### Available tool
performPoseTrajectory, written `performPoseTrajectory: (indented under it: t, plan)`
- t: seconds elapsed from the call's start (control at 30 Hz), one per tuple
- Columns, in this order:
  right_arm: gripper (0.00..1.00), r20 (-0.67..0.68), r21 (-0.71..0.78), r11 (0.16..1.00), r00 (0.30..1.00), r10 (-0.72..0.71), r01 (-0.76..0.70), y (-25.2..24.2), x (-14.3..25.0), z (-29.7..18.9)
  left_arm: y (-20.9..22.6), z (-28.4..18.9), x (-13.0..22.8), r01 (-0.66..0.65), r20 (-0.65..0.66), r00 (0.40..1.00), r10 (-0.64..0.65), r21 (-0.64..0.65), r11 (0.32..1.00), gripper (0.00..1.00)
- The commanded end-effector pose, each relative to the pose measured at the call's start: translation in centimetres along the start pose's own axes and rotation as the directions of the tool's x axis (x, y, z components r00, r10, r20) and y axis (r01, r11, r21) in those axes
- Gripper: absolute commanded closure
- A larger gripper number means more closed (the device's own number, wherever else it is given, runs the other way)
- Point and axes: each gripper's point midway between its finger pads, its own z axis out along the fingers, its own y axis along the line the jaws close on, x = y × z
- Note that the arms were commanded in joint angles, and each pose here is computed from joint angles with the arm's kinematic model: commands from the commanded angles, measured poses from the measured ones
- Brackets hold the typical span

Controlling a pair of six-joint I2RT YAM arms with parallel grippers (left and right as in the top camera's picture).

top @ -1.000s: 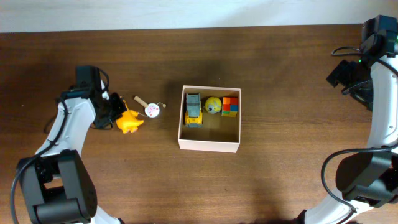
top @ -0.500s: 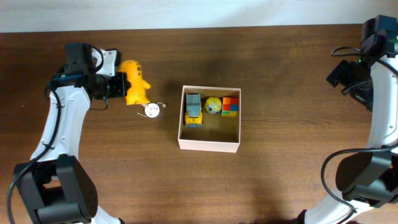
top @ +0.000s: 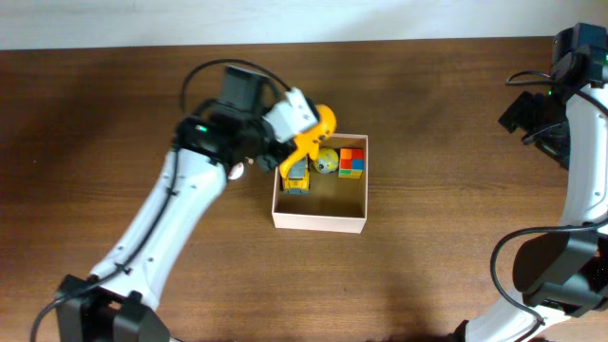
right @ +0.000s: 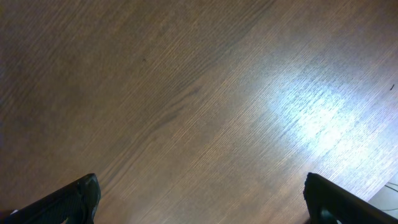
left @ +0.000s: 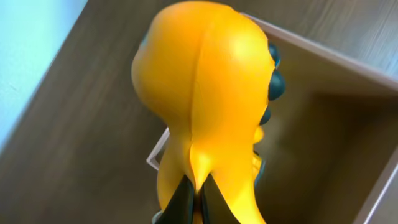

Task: Pack container
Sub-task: 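Lift the dinosaur and carry it over the box with the left gripper, then lower the dinosaur into the box and open the left gripper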

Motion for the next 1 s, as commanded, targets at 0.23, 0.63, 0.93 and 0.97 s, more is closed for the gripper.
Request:
performPoseTrajectory:
  t: [0.23,0.63,0.93,0.97]
  plan:
    - [0.01,-0.005,0.006,1.0,1.0,0.01,-0.01,0.0,-0.1,0.3,-4.7,0.6,0.9,-0.364,-0.277,0.895,0.348,-0.006,0.931,0.98]
    - [0.01,-0.005,0.006,1.0,1.0,0.01,-0.01,-0.1,-0.1,0.3,-10.4,2.7,1.2,-0.409,-0.267,0.856,0.442,0.174,0.896,0.98]
    - [0.01,-0.005,0.006,1.0,1.0,0.01,-0.01,0.0,-0.1,0.3,-11.1,3.0,1.1,-0.42,-0.265,0.849,0.458,0.189,0.888,0.5]
    - [0.01,-0.005,0.006,1.0,1.0,0.01,-0.01,0.0,-0.1,0.3,-11.1,3.0,1.1,-0.42,-0.265,0.849,0.458,0.189,0.888,0.41]
